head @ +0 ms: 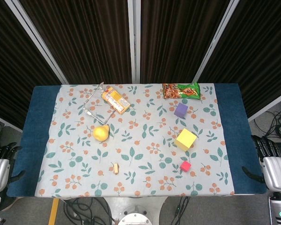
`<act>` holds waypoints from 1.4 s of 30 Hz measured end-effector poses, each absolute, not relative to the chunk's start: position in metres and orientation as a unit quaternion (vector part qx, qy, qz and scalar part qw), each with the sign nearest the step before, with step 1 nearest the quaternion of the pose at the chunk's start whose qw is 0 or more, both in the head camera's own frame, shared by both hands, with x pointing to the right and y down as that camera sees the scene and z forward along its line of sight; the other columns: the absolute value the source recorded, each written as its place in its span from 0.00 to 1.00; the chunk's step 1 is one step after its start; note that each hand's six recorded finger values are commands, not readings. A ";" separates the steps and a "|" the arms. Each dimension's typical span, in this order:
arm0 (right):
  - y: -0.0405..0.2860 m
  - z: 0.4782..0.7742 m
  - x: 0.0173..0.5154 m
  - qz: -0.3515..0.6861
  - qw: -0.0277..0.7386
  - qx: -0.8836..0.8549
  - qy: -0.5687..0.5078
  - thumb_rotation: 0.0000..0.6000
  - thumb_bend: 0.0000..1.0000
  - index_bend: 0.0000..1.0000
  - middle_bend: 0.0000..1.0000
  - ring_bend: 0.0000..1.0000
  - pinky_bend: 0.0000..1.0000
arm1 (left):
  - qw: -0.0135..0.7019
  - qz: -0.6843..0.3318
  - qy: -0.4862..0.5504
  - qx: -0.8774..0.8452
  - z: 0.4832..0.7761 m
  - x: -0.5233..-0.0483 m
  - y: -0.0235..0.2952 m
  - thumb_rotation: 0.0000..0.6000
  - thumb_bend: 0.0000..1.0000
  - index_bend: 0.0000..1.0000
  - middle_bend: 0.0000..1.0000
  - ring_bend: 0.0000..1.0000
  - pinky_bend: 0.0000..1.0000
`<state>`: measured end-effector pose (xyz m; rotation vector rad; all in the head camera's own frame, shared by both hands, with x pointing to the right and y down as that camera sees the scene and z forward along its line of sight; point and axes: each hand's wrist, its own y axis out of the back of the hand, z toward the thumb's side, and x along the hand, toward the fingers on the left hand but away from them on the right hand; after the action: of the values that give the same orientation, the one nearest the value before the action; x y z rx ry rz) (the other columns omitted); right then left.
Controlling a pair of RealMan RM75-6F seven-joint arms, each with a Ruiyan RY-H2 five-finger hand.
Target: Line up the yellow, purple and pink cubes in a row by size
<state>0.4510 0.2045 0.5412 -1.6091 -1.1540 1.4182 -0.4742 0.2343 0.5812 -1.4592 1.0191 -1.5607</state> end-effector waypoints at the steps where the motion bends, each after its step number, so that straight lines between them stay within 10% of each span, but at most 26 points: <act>1: 0.205 0.541 0.451 0.547 0.345 -0.620 -0.445 1.00 0.08 0.04 0.08 0.02 0.07 | 0.378 -0.611 0.398 -0.571 0.582 -0.474 0.234 1.00 0.12 0.31 0.28 0.22 0.20; 22: 0.194 0.552 0.438 0.543 0.349 -0.645 -0.408 1.00 0.08 0.04 0.08 0.02 0.07 | 0.377 -0.610 0.395 -0.573 0.583 -0.473 0.235 1.00 0.12 0.31 0.28 0.22 0.20; 42: 0.099 0.672 0.365 0.552 0.417 -0.691 -0.209 1.00 0.04 0.01 0.07 0.00 0.07 | 0.375 -0.619 0.394 -0.567 0.579 -0.477 0.237 1.00 0.12 0.31 0.28 0.22 0.20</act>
<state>0.3652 0.0987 0.6722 -1.7347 -0.5236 1.3859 -0.4771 0.2366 0.5790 -1.4510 1.0086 -1.5841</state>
